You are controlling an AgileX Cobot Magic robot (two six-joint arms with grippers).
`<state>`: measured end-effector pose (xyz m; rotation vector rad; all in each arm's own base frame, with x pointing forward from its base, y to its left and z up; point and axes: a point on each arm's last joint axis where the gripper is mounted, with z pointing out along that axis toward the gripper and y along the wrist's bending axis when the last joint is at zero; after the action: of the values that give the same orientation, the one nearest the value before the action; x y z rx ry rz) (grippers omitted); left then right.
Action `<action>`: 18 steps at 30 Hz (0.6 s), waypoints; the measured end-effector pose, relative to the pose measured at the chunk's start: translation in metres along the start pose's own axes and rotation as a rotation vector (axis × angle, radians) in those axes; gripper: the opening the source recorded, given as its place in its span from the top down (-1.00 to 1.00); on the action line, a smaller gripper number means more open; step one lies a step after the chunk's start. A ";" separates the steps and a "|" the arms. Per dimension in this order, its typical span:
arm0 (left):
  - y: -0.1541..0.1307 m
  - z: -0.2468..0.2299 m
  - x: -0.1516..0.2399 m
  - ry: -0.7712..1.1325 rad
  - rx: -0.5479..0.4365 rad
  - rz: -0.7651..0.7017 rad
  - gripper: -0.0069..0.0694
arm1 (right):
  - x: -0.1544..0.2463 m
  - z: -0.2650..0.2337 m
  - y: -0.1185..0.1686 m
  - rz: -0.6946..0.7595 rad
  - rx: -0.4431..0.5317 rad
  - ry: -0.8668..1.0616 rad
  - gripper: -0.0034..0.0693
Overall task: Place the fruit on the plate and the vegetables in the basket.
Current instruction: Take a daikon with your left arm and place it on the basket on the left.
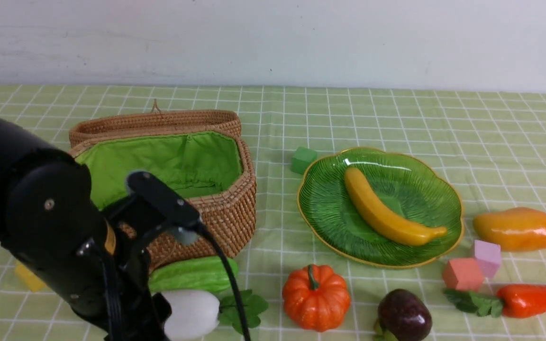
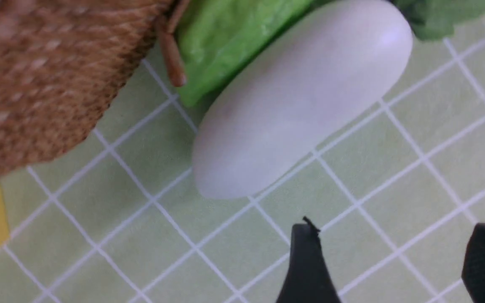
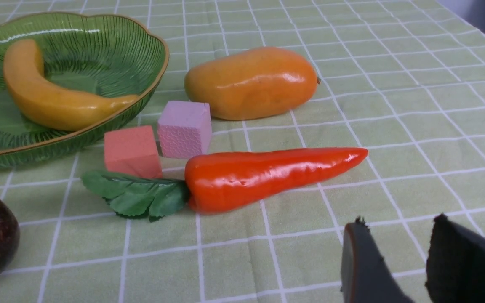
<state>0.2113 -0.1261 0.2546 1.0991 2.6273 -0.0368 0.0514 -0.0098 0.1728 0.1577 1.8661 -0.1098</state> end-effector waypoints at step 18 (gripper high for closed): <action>0.007 0.056 -0.031 -0.102 -0.049 0.303 -0.82 | 0.000 0.000 0.000 0.000 0.000 0.000 0.24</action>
<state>0.2518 -0.1500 0.2104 1.4246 2.3345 0.0343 0.0514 -0.0098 0.1728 0.1577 1.8661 -0.1098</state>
